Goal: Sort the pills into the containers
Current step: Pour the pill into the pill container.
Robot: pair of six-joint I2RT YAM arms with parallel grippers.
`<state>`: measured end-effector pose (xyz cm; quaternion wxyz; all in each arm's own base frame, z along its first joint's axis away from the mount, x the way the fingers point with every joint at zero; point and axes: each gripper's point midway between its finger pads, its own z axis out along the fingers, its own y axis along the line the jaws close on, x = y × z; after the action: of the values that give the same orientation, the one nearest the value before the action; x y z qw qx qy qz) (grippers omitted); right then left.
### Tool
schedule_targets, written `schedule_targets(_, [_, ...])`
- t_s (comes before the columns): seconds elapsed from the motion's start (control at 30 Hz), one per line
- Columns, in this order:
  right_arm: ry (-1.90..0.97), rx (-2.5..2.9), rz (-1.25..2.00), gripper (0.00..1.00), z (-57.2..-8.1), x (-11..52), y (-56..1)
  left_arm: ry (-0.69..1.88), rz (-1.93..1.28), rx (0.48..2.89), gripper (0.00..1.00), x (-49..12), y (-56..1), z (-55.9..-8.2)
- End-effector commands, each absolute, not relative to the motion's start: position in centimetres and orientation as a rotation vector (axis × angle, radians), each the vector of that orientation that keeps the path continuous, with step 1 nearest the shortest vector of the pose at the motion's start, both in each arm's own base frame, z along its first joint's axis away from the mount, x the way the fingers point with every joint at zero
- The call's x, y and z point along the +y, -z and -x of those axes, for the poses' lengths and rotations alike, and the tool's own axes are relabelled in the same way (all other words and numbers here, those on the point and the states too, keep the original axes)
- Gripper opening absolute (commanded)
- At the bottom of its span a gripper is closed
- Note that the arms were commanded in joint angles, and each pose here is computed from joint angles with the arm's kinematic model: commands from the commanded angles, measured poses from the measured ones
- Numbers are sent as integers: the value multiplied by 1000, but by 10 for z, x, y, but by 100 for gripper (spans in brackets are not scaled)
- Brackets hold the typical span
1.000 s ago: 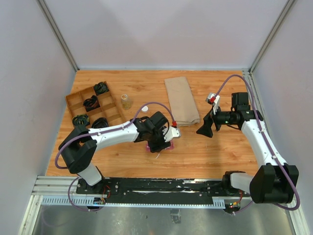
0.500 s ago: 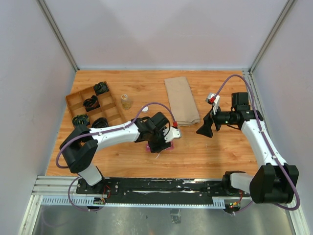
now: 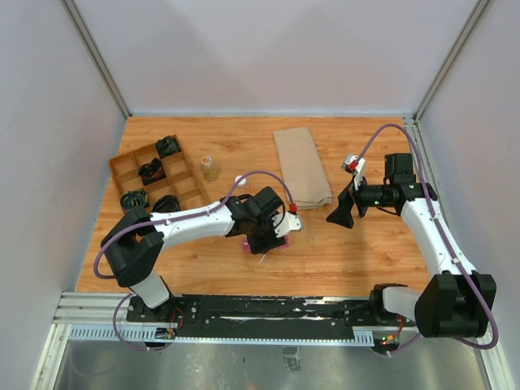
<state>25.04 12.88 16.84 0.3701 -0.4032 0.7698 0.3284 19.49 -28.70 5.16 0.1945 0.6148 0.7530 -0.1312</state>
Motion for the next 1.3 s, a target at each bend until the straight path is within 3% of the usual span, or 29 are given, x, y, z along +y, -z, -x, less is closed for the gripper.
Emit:
schedule_targets(0.0, [-852,1958,1032,98,-251,127,-175,361,-1737,2086,0,-295,-60,-197])
schedule_targets(1.27, [-860,1966,1029,99,-251,127,-174,301,-1796,2085,0,-295,-64,-195])
